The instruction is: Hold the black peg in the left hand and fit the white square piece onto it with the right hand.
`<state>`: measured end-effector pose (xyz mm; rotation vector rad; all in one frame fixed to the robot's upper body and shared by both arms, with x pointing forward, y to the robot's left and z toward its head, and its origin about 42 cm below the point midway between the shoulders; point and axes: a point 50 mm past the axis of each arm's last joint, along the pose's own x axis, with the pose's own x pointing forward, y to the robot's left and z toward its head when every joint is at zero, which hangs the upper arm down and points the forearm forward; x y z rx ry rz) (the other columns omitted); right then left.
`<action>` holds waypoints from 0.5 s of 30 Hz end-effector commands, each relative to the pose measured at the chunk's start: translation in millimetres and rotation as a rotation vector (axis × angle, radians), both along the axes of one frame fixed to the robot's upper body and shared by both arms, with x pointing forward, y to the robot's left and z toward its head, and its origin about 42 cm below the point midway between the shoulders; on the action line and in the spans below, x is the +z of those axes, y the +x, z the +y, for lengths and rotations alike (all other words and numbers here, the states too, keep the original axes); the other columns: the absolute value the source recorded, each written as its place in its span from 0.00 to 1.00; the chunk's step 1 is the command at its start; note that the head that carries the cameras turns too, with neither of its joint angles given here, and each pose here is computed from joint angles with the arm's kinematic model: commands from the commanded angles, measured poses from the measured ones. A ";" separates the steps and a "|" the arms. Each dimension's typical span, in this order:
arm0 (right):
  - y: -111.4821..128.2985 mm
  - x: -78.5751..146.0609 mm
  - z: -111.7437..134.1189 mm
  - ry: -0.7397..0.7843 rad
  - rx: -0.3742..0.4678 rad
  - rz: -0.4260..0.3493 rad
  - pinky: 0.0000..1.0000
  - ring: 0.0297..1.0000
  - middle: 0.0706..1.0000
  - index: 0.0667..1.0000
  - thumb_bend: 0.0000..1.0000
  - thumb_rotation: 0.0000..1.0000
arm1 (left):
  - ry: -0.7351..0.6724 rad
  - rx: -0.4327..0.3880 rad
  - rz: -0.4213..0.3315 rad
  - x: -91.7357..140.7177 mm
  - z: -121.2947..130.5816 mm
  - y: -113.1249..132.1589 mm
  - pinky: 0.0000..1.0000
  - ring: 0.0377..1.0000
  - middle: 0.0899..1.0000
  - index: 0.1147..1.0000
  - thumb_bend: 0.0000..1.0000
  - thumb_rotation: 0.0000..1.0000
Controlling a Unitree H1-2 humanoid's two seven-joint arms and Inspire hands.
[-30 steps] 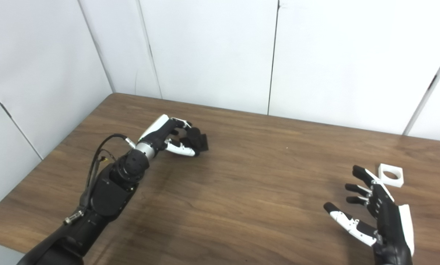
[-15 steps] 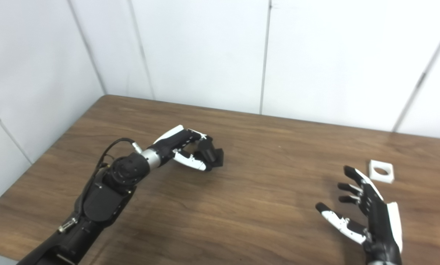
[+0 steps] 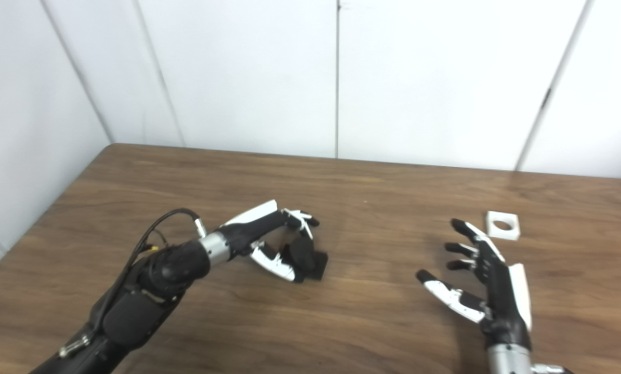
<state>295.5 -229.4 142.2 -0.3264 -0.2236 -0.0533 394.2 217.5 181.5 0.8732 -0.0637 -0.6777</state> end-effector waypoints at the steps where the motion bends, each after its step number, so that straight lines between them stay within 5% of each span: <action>1: 8.0 21.0 6.9 0.012 0.022 -0.112 0.57 0.72 0.84 0.80 0.64 0.20 | 0.030 -0.058 0.009 -4.9 -8.0 -4.9 0.91 0.97 0.89 0.42 0.52 0.08; 15: 9.7 29.2 8.9 0.007 0.007 -0.137 0.55 0.71 0.83 0.79 0.65 0.19 | 0.184 -0.224 -0.074 -42.0 -31.1 -22.8 0.91 0.96 0.88 0.42 0.52 0.08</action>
